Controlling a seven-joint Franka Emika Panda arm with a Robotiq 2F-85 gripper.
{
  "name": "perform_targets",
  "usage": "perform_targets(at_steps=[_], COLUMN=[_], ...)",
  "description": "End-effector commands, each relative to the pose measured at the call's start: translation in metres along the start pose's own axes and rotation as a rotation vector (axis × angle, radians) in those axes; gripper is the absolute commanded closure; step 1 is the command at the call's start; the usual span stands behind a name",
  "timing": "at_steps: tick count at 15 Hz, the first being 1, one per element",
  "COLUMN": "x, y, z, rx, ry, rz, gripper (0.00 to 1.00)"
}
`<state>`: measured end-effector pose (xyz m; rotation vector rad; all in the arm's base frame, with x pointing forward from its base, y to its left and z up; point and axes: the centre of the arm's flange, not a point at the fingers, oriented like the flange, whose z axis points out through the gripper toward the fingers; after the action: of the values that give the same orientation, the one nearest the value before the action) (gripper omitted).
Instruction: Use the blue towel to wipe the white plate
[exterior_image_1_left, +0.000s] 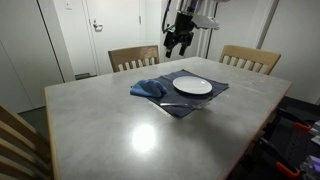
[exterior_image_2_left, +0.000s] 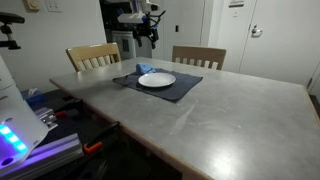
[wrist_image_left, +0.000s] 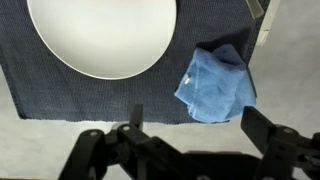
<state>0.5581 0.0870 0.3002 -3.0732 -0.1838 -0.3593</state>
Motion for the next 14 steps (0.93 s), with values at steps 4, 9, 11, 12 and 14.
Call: perform_targets(at_steps=[4,9,11,12,14], x=[0.037,0.048,0.05,0.051,0.05], y=[-0.022,-0.04,-0.049,-0.053,-0.061], z=[0.023,0.04,0.049,0.054,0.061], rx=[0.012,0.026,0.039,0.043,0.057], ry=[-0.009,-0.05,-0.075,-0.089,-0.115], rz=[-0.051,-0.108,-0.163,-0.2,-0.266], gripper=[0.0,0.0,0.0,0.0,0.0])
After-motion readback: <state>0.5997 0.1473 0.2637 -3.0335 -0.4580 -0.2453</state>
